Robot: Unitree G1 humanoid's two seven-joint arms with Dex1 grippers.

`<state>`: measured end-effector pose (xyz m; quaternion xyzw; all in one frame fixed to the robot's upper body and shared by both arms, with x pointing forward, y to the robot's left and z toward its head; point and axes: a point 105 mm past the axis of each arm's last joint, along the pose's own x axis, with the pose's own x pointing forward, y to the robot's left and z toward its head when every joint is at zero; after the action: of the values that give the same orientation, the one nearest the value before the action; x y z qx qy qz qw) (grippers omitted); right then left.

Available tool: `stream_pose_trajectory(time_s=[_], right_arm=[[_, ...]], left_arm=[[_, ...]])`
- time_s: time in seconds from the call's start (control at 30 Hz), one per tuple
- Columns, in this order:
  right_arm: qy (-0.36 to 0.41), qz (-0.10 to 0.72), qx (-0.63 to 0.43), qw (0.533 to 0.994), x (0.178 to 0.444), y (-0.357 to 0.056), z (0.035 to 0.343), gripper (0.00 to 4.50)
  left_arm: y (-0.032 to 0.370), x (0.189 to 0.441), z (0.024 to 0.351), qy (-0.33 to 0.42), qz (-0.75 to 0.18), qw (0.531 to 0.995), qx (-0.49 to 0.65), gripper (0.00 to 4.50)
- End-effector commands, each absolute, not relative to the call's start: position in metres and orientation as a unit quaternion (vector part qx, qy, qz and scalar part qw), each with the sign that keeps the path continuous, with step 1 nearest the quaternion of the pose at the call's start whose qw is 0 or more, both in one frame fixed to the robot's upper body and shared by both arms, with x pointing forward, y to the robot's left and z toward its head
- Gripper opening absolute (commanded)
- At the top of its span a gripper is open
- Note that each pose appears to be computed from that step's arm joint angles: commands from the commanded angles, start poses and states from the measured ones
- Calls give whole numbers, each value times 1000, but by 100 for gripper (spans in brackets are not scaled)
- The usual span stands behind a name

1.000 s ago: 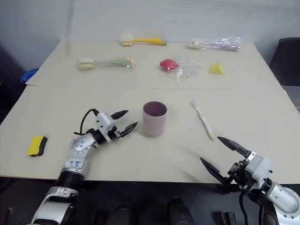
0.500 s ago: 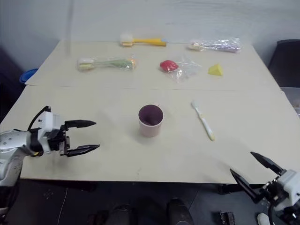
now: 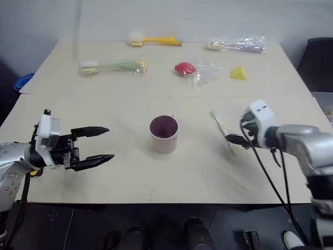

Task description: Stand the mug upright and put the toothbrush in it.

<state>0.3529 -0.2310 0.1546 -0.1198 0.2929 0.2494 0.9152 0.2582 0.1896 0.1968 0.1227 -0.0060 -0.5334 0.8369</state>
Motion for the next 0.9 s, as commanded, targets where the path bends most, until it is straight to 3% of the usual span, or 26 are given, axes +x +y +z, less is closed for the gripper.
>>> stream_pose_trajectory(time_s=[0.03, 0.27, 0.4, 0.57, 0.7, 0.8, 0.9], right_arm=[[340, 230, -124, 903, 362, -237, 141, 386], [345, 237, -141, 897, 373, -243, 138, 145], [278, 266, -105, 917, 379, -245, 154, 24], [93, 361, -66, 926, 377, -226, 195, 24], [-190, 503, 31, 843, 338, -159, 272, 24], [-267, 556, 92, 782, 314, -97, 300, 24], [-297, 580, 103, 752, 305, -56, 297, 24]], left_arm=[[185, 254, 201, -22, -528, 838, 136, 450], [189, 249, 199, -28, -509, 848, 145, 450], [190, 247, 197, -33, -502, 852, 147, 450], [192, 247, 192, -37, -485, 866, 112, 450], [195, 252, 180, -31, -466, 880, 93, 450], [193, 257, 174, -37, -454, 887, 73, 450], [188, 261, 170, -45, -453, 888, 70, 450]])
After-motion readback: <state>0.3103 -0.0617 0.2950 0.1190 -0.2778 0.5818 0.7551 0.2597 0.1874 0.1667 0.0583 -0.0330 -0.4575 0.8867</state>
